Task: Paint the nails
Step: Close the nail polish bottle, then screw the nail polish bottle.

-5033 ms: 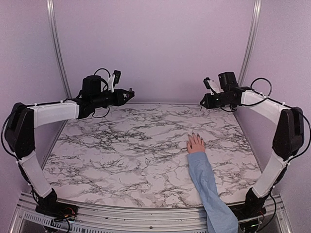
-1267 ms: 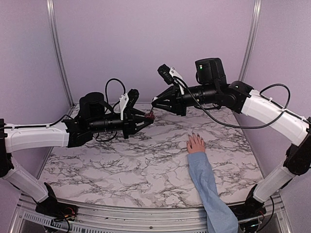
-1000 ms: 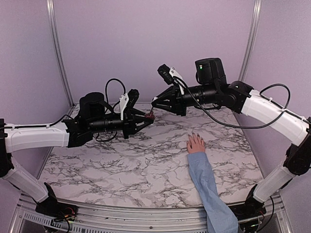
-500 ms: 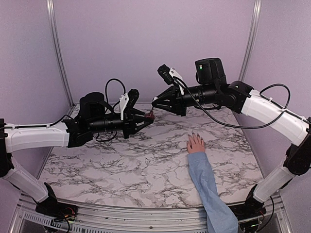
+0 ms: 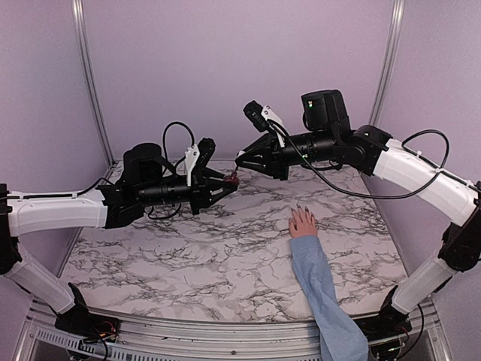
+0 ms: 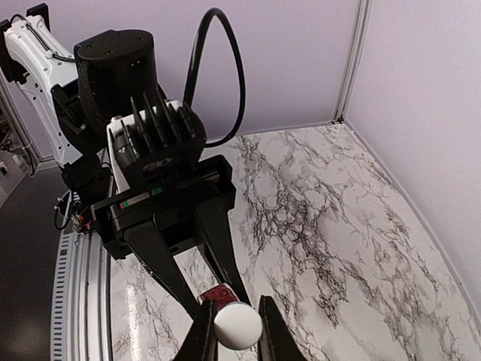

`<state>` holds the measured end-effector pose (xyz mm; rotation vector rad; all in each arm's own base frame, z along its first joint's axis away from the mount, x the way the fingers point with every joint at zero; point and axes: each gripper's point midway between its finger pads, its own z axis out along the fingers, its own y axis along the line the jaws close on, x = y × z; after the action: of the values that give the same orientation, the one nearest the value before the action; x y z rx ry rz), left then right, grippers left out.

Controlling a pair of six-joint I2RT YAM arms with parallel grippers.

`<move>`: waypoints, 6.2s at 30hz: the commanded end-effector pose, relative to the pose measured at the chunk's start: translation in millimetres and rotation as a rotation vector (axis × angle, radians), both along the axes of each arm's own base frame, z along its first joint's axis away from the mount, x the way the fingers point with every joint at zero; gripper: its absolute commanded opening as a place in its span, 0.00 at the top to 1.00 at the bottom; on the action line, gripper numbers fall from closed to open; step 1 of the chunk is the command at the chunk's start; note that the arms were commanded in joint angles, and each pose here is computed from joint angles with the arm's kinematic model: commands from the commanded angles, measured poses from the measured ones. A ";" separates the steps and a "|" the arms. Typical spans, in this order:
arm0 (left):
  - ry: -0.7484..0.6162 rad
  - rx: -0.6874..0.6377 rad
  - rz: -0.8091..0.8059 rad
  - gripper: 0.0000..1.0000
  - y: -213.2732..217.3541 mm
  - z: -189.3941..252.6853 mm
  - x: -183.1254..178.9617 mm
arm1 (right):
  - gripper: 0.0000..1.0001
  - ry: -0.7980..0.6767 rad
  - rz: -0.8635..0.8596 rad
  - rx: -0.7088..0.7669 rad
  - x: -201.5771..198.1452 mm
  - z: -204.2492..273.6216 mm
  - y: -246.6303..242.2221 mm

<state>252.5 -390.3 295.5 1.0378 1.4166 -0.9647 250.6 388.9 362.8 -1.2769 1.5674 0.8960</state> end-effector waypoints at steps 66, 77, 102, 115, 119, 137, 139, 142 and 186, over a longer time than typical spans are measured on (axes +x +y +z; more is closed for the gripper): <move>-0.017 -0.037 -0.004 1.00 -5.7 14.3 6.9 | 1.00 -0.023 -0.011 0.015 -4.1 7.3 -3.4; -0.021 -0.039 -0.014 1.00 -8.2 16.2 6.9 | 1.00 -0.028 -0.012 0.014 -2.8 7.3 -2.4; -0.051 -0.053 -0.033 1.00 -10.1 27.6 5.1 | 1.00 0.009 0.007 0.000 -3.1 -7.1 2.4; -0.072 -0.076 -0.055 1.00 -10.4 41.9 0.9 | 1.00 0.035 0.016 -0.013 -3.1 -16.8 5.5; -0.088 -0.085 -0.051 1.00 -9.4 48.6 0.8 | 1.00 0.041 0.012 -0.018 -2.4 -19.8 5.3; -0.119 -0.101 -0.028 1.00 -6.5 61.2 2.9 | 0.71 0.020 0.015 0.038 -1.9 9.5 8.3; -0.118 -0.100 -0.028 1.00 -6.7 61.1 4.2 | 0.64 0.007 0.010 0.048 -1.7 15.6 7.2; -0.113 -0.106 -0.029 1.00 -7.6 63.4 5.5 | 0.57 -0.011 -0.002 0.062 -1.1 23.5 4.2; 0.105 -0.244 -0.503 1.00 -16.7 108.8 -39.9 | 0.74 0.041 0.348 0.286 -47.7 81.8 -3.1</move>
<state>214.9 -410.0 383.6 1.1944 1.1881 -1.5498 211.3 383.1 442.5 -1.3165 1.2368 1.3065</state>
